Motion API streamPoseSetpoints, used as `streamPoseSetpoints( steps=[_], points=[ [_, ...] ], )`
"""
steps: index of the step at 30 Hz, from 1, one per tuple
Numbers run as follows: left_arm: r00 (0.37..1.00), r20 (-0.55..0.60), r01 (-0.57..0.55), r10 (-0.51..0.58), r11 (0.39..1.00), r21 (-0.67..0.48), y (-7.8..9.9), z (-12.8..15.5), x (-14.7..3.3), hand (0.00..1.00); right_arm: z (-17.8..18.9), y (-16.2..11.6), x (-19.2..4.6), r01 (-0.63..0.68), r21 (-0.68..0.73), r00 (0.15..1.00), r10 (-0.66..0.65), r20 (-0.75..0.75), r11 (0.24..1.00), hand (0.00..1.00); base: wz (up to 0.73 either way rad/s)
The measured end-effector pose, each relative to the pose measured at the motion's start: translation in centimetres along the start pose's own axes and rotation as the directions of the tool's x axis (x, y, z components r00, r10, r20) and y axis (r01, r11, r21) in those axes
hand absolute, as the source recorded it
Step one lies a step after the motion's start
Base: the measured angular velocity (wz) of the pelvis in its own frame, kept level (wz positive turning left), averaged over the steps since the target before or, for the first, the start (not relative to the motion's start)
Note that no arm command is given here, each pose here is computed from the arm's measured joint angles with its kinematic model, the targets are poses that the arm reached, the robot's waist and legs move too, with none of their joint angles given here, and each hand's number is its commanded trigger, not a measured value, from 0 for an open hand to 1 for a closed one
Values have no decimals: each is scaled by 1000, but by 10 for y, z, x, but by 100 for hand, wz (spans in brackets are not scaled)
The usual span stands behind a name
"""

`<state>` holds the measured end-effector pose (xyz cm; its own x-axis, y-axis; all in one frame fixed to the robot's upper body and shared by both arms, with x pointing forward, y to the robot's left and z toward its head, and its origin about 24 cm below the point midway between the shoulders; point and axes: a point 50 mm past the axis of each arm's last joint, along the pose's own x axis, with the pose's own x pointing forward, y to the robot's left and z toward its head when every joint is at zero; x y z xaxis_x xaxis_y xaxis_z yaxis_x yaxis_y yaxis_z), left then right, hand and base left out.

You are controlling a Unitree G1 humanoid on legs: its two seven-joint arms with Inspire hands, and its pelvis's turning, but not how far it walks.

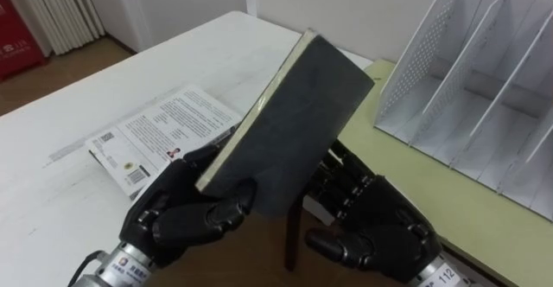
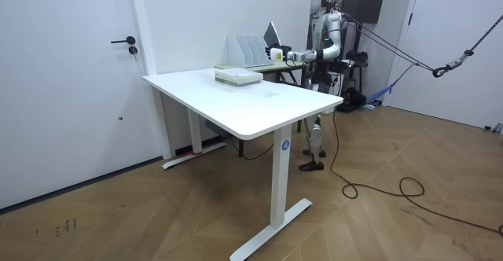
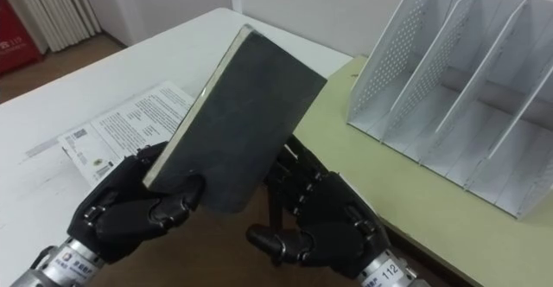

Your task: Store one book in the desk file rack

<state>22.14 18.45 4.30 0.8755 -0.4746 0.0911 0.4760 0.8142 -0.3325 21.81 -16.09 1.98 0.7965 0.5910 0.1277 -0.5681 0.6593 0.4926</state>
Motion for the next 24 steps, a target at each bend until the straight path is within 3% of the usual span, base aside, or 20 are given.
streamPoseSetpoints(
  steps=[14,24],
  points=[
    [994,-72,73,-79,994,-83,3,-14,-6,100,-2,1,0,-16,59,1000,17,-14,998,0,-1],
    [987,-133,72,-89,990,-122,17,-22,-18,100,4,-5,-8,-26,85,999,29,-33,996,0,-5]
  ],
)
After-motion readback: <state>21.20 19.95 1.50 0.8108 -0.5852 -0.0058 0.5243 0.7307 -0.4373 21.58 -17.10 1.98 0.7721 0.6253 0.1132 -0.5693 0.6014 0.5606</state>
